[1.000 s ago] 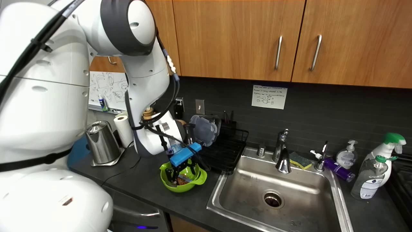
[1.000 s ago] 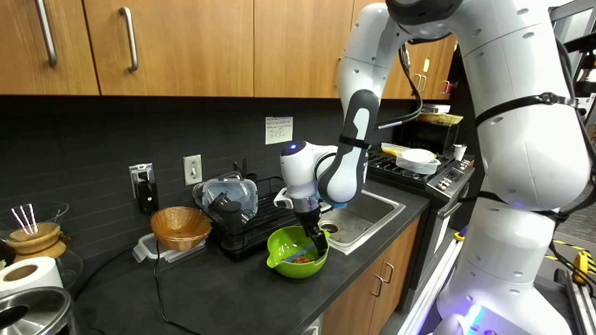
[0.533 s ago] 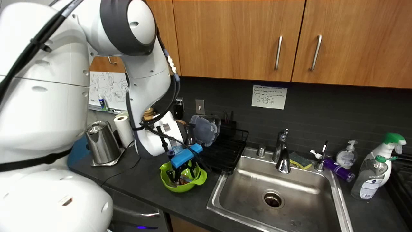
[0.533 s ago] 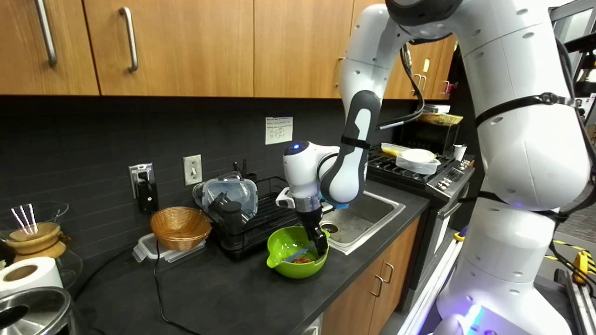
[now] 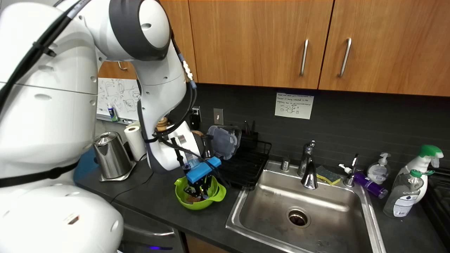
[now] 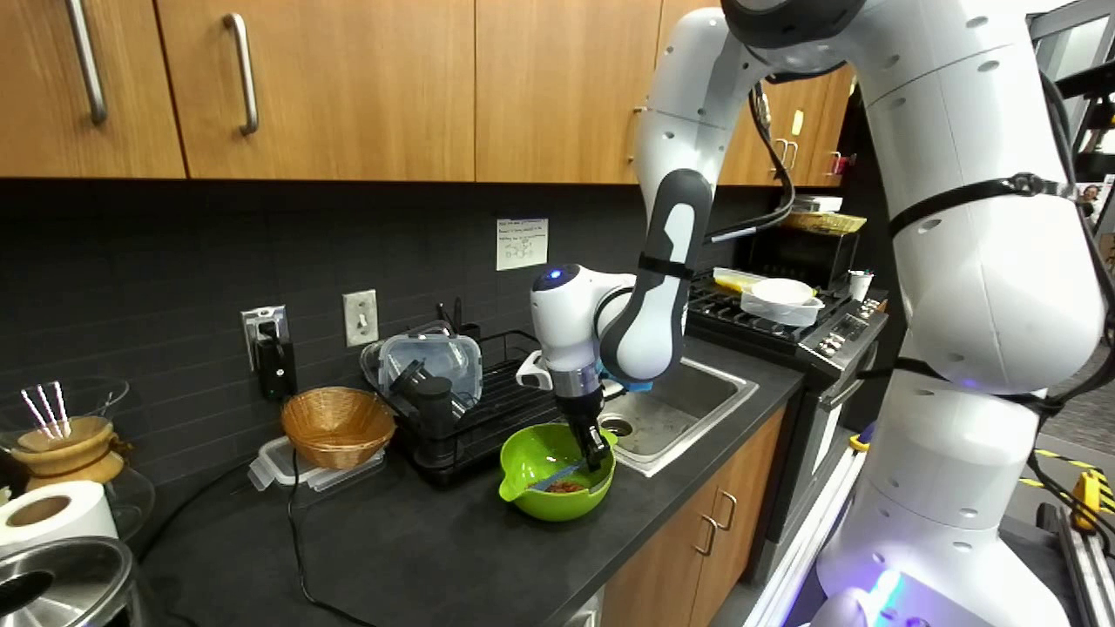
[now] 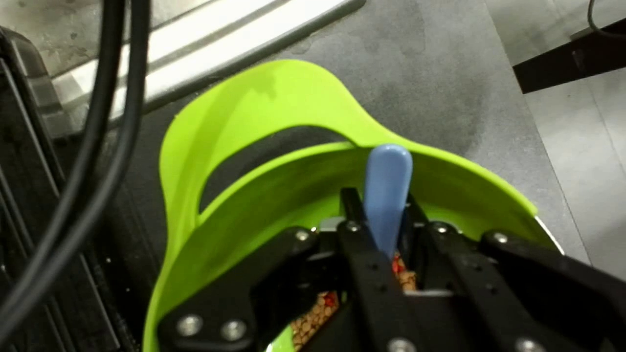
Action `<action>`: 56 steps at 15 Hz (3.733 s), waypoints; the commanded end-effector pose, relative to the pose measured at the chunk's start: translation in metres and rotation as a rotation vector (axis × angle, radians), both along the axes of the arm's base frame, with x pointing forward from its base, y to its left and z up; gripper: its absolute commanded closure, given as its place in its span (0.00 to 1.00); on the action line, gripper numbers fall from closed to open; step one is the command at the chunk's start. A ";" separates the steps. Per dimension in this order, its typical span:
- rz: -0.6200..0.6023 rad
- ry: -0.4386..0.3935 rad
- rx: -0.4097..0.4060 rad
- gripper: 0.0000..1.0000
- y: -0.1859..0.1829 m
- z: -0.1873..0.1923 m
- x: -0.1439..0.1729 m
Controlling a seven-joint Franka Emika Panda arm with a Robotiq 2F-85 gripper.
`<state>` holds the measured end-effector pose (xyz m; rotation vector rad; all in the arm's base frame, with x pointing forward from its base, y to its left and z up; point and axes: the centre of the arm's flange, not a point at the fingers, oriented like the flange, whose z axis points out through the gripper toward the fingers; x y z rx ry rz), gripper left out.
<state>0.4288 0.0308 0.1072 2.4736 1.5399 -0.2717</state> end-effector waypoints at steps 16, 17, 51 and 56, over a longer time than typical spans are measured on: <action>0.001 -0.035 0.009 0.95 0.001 0.021 -0.006; 0.001 -0.035 0.007 0.95 0.001 0.022 -0.006; -0.182 0.187 -0.323 0.95 0.002 0.065 -0.025; -0.178 0.202 -0.319 0.95 0.000 0.059 -0.012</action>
